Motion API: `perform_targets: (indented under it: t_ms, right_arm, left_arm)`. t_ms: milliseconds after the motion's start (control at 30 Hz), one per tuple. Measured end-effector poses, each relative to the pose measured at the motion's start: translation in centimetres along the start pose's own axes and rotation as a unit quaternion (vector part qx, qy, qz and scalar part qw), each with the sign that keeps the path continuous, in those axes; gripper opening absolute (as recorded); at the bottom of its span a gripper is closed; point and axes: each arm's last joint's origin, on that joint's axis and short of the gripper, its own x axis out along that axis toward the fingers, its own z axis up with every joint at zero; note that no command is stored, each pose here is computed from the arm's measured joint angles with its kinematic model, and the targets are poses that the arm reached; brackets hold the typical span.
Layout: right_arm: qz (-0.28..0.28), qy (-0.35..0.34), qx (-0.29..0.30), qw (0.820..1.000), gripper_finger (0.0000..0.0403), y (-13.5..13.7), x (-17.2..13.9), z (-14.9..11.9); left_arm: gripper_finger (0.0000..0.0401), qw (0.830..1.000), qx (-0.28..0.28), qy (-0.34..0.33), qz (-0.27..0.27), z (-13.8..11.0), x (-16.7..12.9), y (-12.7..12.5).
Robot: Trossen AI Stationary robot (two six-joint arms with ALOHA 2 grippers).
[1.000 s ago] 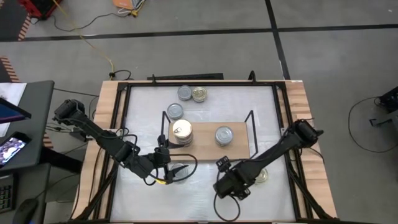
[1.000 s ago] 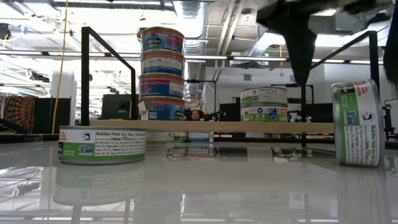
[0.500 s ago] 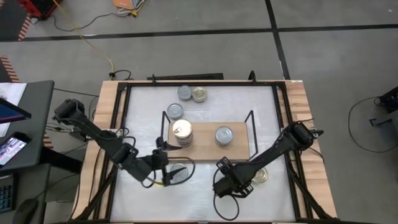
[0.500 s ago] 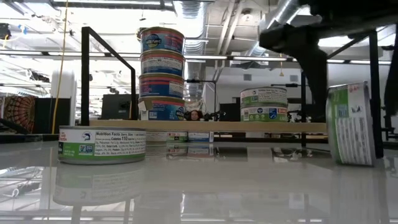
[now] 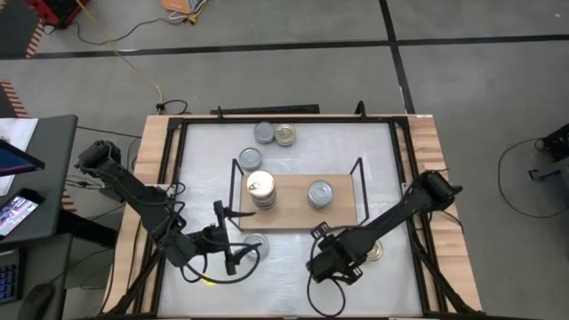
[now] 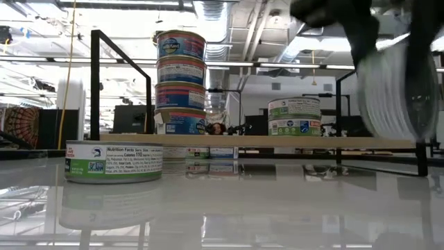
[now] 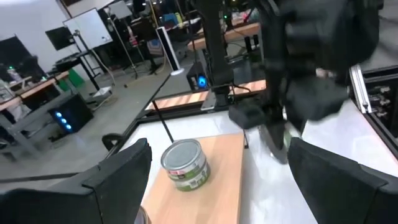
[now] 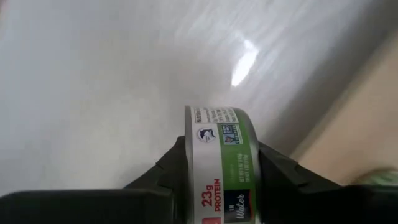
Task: Stack canned seafood by type on shelf
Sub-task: Stack the green tuna can on top of the green tuna can on the shelf
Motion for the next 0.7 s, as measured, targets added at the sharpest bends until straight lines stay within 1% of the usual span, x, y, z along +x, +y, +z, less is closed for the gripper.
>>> perform_targets:
  t_ms: [100, 167, 300, 400, 500, 600, 700]
  right_arm:
    - [-0.004, -0.047, 0.052, 0.998, 0.0157, -1.4, -2.8, -0.2]
    - [-0.007, -0.073, 0.083, 0.994, 0.0157, -2.8, -4.6, -1.1]
    - [-0.019, -0.112, 0.144, 0.983, 0.0157, -6.4, -7.2, -3.7]
    - [-0.012, -0.165, 0.194, 0.967, 0.0158, -9.5, -8.8, -5.9]
    - [-0.001, -0.216, 0.241, 0.946, 0.0159, -12.7, -9.5, -7.9]
    - [0.028, -0.226, 0.279, 0.933, 0.0159, -15.4, -9.1, -9.6]
    - [0.074, -0.235, 0.295, 0.923, 0.016, -17.6, -8.3, -11.2]
  left_arm:
    - [0.0361, 1.0, -0.002, 0.001, 0.002, 0.0, 0.0, 0.0]
    - [0.0361, 1.0, -0.007, 0.001, 0.002, 0.0, 0.0, 0.0]
    - [0.0361, 1.0, -0.019, 0.001, -0.006, -0.1, 0.0, -0.1]
    - [0.0361, 1.0, -0.015, 0.004, -0.018, -0.2, -0.1, -0.2]
    - [0.0361, 1.0, -0.013, 0.006, -0.019, -0.2, -0.1, -0.2]
    - [0.0361, 1.0, -0.01, 0.006, -0.018, -0.2, -0.1, -0.2]
    - [0.0361, 1.0, -0.007, 0.009, -0.018, -0.3, -0.1, -0.2]
